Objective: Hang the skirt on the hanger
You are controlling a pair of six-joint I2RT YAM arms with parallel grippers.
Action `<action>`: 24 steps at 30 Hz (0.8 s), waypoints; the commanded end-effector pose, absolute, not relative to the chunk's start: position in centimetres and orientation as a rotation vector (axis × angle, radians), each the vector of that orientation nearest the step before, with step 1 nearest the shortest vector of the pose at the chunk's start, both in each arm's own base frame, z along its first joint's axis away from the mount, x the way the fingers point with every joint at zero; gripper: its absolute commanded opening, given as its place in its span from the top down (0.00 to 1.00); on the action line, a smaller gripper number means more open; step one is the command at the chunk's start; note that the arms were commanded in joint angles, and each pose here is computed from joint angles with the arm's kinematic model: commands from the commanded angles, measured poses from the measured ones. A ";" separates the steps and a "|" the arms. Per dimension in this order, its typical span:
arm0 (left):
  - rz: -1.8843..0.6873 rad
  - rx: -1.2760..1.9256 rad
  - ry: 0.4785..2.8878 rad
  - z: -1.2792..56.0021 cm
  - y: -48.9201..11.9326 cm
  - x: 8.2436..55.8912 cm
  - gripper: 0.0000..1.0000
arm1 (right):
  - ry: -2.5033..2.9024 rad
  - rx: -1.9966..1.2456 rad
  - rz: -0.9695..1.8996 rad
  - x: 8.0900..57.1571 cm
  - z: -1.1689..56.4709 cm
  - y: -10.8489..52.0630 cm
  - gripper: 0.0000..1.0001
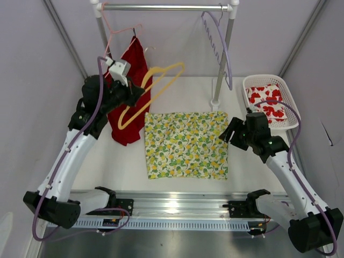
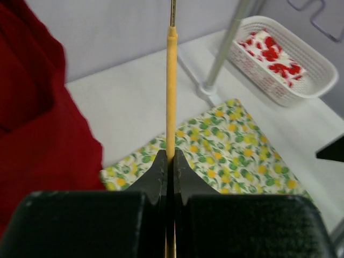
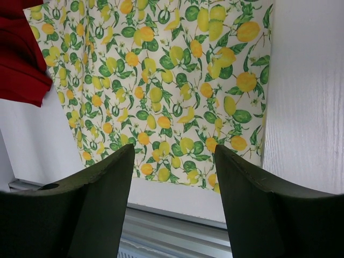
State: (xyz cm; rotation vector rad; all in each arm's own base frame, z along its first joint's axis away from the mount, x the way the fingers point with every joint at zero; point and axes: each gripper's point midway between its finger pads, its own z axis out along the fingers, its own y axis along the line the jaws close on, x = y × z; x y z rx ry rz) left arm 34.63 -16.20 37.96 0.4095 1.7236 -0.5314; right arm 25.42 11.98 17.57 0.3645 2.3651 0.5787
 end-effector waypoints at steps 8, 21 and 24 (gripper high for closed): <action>-1.048 0.599 1.703 30.0 -24.5 23.3 1.00 | 2.318 0.331 0.568 25.0 20.0 11.5 0.34; -1.423 0.791 1.754 20.3 -29.7 13.2 1.00 | 2.353 0.313 0.518 22.9 19.8 12.0 0.35; -1.445 0.782 1.778 18.6 -29.8 12.7 1.00 | 2.373 0.341 0.486 21.8 18.2 12.3 0.36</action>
